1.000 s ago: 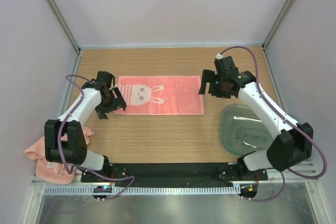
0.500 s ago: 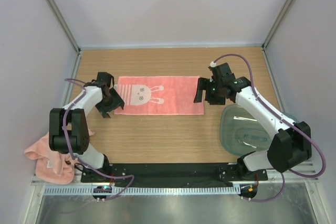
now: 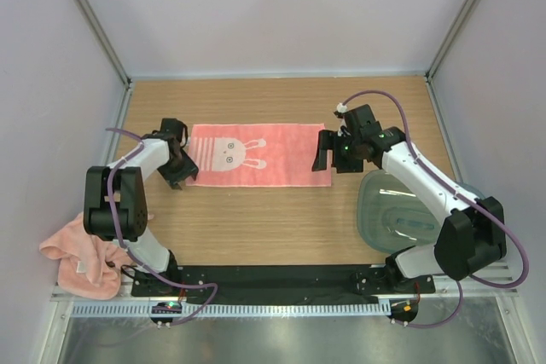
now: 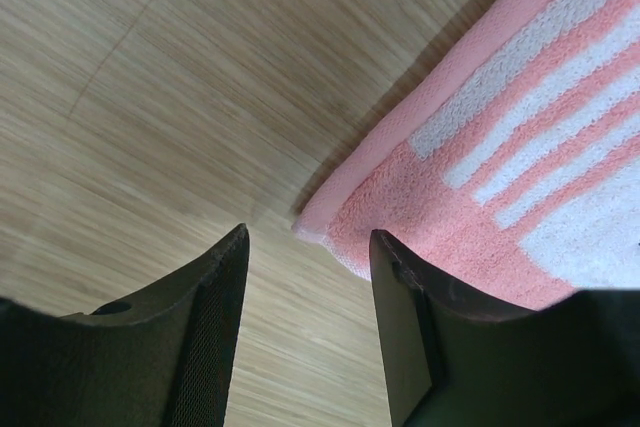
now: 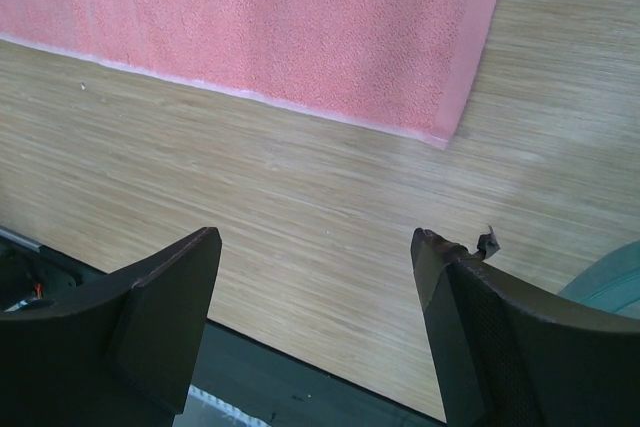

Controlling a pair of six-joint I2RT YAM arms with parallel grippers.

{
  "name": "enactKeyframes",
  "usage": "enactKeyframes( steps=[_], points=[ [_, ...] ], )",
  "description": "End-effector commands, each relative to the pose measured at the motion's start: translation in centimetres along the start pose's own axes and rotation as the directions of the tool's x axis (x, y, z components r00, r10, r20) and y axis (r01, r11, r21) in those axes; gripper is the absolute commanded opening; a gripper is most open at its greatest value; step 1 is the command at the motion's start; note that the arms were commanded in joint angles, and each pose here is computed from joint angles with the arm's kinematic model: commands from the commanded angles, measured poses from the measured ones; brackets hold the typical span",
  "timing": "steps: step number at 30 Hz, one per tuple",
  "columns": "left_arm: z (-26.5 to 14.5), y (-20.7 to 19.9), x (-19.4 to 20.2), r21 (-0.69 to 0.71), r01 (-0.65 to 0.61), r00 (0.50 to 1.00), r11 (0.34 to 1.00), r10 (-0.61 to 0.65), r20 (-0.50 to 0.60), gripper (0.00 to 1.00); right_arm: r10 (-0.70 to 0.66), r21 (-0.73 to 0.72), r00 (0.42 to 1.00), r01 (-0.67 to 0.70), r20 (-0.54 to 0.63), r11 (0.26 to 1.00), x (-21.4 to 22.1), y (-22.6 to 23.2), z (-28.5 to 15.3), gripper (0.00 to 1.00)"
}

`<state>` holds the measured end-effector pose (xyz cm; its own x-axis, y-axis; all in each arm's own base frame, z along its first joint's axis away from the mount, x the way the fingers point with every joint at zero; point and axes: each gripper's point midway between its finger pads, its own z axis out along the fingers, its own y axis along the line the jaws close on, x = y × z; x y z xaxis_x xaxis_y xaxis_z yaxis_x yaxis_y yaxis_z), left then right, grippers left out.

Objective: Roll the towels
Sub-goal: Fold the towel

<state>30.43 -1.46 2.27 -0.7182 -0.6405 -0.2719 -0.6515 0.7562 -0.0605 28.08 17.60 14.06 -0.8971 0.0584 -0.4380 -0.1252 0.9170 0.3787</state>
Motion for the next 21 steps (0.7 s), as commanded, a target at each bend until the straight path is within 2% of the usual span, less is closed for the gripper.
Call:
enactKeyframes(
  steps=[1, 4, 8, 15, 19, 21],
  points=[
    [0.1, -0.5, -1.5, 0.017, 0.041, 0.997, 0.999, -0.042, 0.067, 0.52, -0.034, -0.040, 0.999, 0.035, 0.015, 0.999, -0.1, 0.6, -0.3, 0.84],
    [0.4, -0.9, -1.7, 0.028, 0.051, 0.996, 0.998, -0.053, 0.065, 0.52, -0.034, -0.037, 0.999, 0.034, 0.005, 0.999, 0.1, 0.5, 0.1, 0.84],
    [1.0, -1.0, -1.3, 0.021, 0.050, 0.998, 0.999, -0.050, 0.045, 0.44, -0.025, -0.030, 1.000, 0.025, -0.012, 0.999, 0.4, 0.3, 0.8, 0.84],
    [0.7, -1.3, -1.1, 0.041, 0.050, 0.998, 0.998, -0.052, 0.038, 0.25, -0.003, -0.031, 1.000, 0.002, -0.028, 1.000, 1.0, 0.0, 1.8, 0.84],
    [-0.1, -1.5, -1.4, 0.058, 0.043, 0.998, 0.997, -0.045, 0.045, 0.06, 0.019, -0.049, 0.999, -0.022, -0.042, 0.999, 1.2, 0.2, 2.7, 0.84],
    [-0.7, -1.5, -1.3, 0.061, 0.036, 0.998, 0.997, -0.039, 0.040, 0.04, 0.030, -0.053, 0.998, -0.033, -0.052, 0.998, 1.4, 0.2, 3.3, 0.84]
  ],
)
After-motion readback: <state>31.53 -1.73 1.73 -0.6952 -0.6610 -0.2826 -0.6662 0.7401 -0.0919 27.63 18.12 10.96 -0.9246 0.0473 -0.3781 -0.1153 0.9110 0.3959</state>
